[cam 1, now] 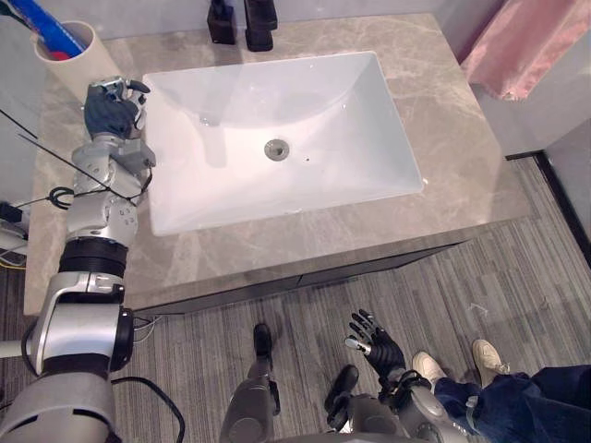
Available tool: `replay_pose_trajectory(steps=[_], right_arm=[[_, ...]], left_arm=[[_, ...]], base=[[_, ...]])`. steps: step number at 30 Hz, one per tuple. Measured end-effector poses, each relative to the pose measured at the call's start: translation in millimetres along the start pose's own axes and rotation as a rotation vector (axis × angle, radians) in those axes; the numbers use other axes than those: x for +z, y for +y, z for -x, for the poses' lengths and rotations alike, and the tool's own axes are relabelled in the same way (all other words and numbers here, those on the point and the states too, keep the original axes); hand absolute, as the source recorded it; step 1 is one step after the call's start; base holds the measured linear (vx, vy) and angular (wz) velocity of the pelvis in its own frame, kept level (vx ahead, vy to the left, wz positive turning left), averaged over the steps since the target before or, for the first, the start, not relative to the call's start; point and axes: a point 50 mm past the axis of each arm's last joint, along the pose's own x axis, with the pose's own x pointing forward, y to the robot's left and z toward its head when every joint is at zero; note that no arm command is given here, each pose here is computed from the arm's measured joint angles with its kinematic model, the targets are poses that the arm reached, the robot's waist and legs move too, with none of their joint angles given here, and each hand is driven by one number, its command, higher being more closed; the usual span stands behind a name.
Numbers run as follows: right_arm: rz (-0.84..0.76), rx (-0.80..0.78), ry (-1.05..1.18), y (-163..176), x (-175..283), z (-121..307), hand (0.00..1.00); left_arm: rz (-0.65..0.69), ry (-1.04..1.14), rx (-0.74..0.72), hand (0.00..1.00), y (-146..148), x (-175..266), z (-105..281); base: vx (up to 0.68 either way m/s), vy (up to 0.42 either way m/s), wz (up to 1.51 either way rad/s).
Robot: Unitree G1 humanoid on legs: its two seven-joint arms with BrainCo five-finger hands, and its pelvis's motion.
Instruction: Organize washtable
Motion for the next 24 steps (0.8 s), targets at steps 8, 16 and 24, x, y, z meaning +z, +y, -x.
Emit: replay_pose_trajectory(steps=[8, 16, 24], right_arm=[[0.000, 0.000, 0.000, 0.0, 0.0, 0.0, 0.00], [0.001, -0.001, -0.011, -0.2, 0.8, 0.4, 0.00], [0.002, -0.002, -0.015, -0.3, 1.0, 0.7, 0.00]], left_arm=[[-0.006, 0.008, 0.004, 1.00, 1.5, -2.8, 1.3], [-0.008, 0.028, 0.012, 1.00, 3.3, -9.6, 3.7], [-0.017, 0.024, 0.012, 1.00, 3.4, -9.5, 3.8]], base=[[0.00, 0.000, 0.00], [0.00, 0.000, 0.00], [0.00, 0.000, 0.00]])
